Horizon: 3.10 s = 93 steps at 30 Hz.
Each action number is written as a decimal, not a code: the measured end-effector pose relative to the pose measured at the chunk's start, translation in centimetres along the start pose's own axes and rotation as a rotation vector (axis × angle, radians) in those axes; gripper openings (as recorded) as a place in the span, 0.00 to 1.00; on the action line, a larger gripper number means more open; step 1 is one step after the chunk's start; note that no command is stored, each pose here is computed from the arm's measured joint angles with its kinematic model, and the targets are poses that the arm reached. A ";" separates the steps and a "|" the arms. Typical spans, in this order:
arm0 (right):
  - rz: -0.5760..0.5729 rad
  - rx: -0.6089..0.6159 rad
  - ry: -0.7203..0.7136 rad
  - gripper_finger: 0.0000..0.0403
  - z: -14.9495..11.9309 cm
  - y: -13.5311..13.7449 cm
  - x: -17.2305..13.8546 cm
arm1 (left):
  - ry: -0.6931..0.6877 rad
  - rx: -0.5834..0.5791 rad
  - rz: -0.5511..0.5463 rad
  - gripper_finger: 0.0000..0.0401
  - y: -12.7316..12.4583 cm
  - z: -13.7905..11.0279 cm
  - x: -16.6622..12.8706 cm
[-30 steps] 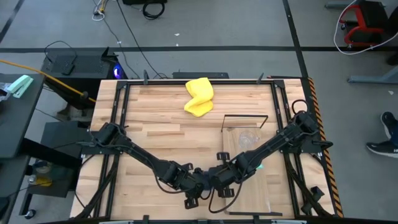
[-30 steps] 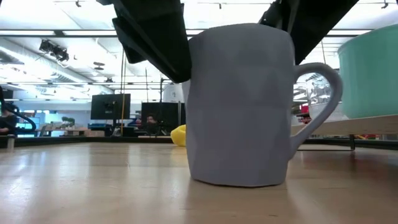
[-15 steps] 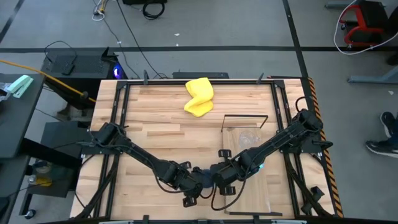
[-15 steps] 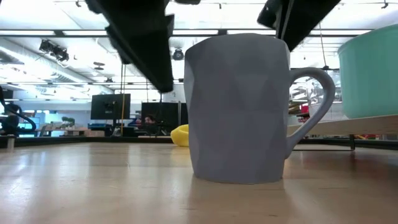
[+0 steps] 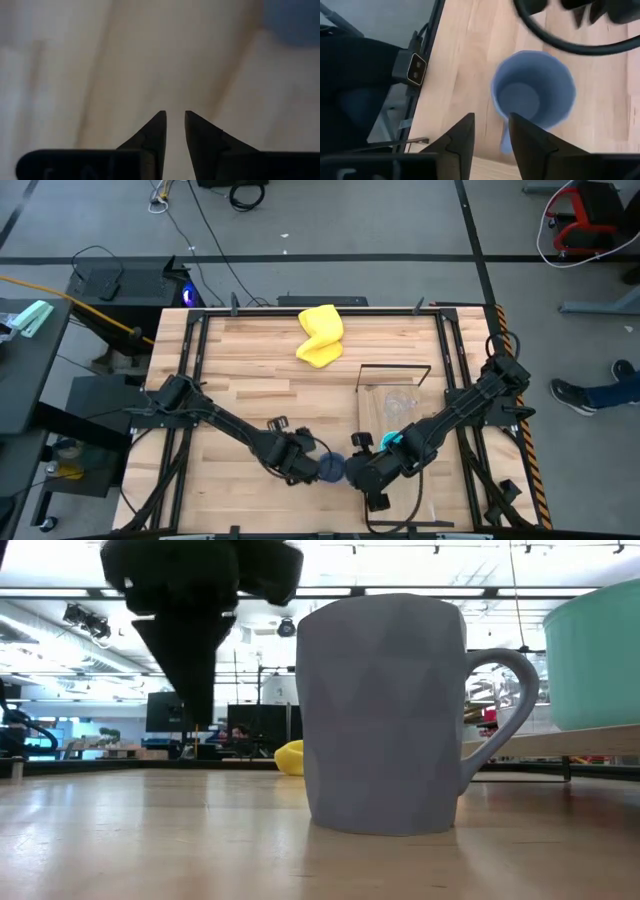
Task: Stack small to large cups/mugs on shelf
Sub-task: Put the purple mug on the shelf
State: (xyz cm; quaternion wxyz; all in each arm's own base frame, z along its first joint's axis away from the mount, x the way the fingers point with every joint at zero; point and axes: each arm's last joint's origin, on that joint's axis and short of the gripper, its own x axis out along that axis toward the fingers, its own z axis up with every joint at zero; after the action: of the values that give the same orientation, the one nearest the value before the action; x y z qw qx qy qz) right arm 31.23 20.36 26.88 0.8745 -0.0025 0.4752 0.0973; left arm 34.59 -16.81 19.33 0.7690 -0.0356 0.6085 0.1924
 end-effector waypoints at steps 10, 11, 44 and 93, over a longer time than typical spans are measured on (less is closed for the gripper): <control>-0.001 0.025 -0.007 0.31 0.7 -1.5 0.2 | 0.060 -0.022 0.145 0.18 2.9 0.9 0.6; 0.011 0.019 -0.011 0.31 0.8 -1.5 0.2 | 0.070 -0.022 0.153 0.18 3.4 1.1 0.6; 0.083 -0.006 -0.064 0.30 1.4 -1.2 0.2 | -0.128 -0.546 0.298 0.20 19.7 -8.3 -5.4; 0.043 -0.054 0.168 0.30 -0.7 -1.6 8.2 | -0.219 -0.549 0.112 0.19 18.1 -8.1 -1.2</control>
State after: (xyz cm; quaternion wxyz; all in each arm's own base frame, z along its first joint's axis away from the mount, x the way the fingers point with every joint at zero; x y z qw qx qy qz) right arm 35.25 20.09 19.48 0.8290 -0.0240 0.5439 0.1280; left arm 20.81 -2.75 21.60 0.7798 -0.1878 0.4481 0.3947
